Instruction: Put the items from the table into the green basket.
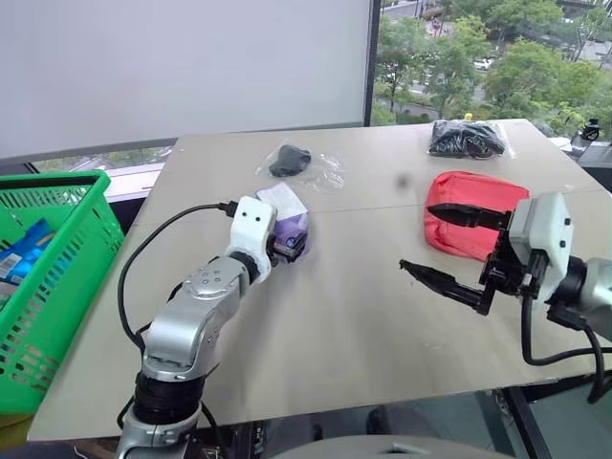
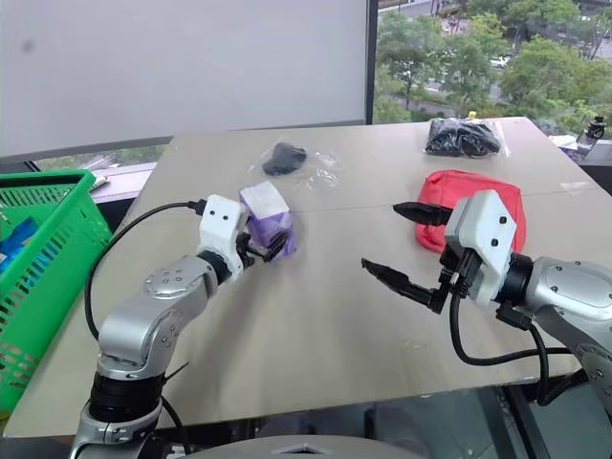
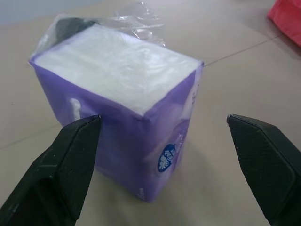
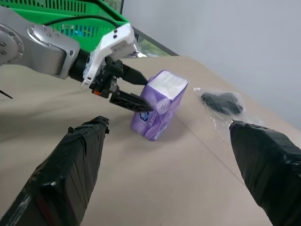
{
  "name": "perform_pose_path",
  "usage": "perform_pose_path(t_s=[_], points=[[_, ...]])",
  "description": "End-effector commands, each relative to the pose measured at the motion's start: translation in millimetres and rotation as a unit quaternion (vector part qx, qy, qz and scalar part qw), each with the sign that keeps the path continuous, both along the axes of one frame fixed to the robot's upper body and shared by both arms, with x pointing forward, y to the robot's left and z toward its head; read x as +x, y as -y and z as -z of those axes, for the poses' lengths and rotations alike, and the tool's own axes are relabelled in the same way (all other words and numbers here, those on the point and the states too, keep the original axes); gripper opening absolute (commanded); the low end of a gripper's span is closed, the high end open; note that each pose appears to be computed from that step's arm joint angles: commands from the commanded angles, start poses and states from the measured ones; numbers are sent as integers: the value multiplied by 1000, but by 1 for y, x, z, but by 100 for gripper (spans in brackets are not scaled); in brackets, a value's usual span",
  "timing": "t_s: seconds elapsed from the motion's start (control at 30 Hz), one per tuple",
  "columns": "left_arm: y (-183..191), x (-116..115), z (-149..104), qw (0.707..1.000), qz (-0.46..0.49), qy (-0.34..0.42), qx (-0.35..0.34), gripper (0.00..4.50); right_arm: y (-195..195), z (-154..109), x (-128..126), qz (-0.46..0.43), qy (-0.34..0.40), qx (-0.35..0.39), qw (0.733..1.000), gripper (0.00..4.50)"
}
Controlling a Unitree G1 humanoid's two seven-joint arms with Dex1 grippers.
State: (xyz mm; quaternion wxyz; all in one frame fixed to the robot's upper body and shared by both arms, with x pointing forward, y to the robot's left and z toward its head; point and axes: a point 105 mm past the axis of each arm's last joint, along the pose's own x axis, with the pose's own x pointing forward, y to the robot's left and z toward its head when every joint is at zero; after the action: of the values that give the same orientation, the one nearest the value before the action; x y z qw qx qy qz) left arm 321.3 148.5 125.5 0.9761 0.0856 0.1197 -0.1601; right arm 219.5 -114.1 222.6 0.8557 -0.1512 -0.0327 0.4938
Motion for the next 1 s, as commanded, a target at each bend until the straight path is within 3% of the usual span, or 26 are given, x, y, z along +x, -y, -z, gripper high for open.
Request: perform_pose_path(t_s=[0.03, 0.33, 0.43, 0.63, 0.83, 1.0], points=[[-3, 15, -5, 1000, -23, 14, 8, 440, -2, -8, -1, -5, 23, -3, 1000, 450], [6, 41, 17, 999, -39, 1, 22, 440, -1, -10, 0, -1, 30, -5, 1000, 450], [12, 47, 15, 999, -29, 12, 19, 365, -2, -10, 0, 2, 32, -5, 999, 450], [8, 46, 16, 999, -12, 25, 26, 77, -1, -11, 0, 7, 34, -6, 999, 450], [-9, 35, 7, 998, 0, 58, 24, 77, -2, -9, 0, 7, 32, -3, 999, 450], [-29, 26, -24, 991, -4, 129, 40, 77, -4, -9, 2, 0, 32, 1, 999, 450]])
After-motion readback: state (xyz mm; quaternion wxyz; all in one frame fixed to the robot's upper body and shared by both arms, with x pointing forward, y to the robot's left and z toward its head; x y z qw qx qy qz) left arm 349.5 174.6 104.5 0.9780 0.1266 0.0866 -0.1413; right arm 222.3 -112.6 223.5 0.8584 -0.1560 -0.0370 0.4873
